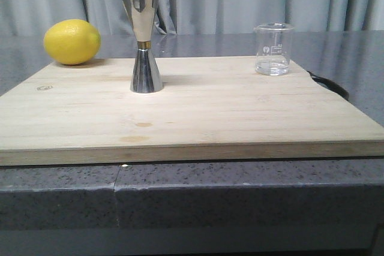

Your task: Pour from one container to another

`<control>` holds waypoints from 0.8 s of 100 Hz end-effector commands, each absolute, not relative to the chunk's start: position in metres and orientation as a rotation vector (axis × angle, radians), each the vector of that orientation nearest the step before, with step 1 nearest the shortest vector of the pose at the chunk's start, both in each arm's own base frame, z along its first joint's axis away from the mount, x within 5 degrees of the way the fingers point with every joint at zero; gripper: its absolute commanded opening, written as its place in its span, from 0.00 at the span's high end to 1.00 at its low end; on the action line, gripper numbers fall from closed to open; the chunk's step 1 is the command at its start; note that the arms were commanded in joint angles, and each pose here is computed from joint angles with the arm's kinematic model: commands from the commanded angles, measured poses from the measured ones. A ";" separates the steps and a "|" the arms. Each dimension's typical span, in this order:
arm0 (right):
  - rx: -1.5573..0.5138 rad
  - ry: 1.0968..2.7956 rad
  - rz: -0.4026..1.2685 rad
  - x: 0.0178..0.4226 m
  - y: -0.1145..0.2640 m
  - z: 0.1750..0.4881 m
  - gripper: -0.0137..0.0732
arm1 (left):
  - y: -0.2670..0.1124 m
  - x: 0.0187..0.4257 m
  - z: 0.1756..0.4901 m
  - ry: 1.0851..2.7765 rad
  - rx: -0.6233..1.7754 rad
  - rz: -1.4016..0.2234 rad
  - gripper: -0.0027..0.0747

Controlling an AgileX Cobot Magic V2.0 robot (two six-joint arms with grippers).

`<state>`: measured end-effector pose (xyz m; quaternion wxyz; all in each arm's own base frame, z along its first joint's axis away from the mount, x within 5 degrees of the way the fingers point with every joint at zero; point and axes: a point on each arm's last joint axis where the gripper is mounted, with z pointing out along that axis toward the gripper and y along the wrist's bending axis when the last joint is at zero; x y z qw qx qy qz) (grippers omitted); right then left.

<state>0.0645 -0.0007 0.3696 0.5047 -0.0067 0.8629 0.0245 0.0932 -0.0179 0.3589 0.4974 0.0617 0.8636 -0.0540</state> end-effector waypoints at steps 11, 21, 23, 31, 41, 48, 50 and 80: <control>-0.053 1.987 0.035 0.066 -0.001 0.377 0.28 | -0.020 0.096 0.376 1.942 0.136 -0.169 0.27; -0.055 1.981 0.037 0.067 -0.001 0.378 0.46 | -0.020 0.097 0.377 1.931 0.135 -0.173 0.39; -0.055 1.979 0.038 0.067 -0.001 0.378 0.49 | -0.020 0.097 0.377 1.931 0.135 -0.173 0.42; -0.058 1.968 0.042 0.067 -0.001 0.379 0.59 | -0.020 0.097 0.377 1.931 0.135 -0.173 0.54; -0.059 1.958 0.045 0.068 0.000 0.379 0.68 | -0.020 0.097 0.377 1.931 0.135 -0.173 0.67; -0.060 1.953 0.047 0.068 0.000 0.380 0.73 | -0.020 0.097 0.377 1.931 0.135 -0.173 0.75; -0.060 1.953 0.047 0.068 0.000 0.380 0.74 | -0.020 0.097 0.377 1.931 0.135 -0.173 0.77; -0.060 1.953 0.047 0.068 0.000 0.380 0.91 | -0.020 0.097 0.377 1.932 0.134 -0.175 0.99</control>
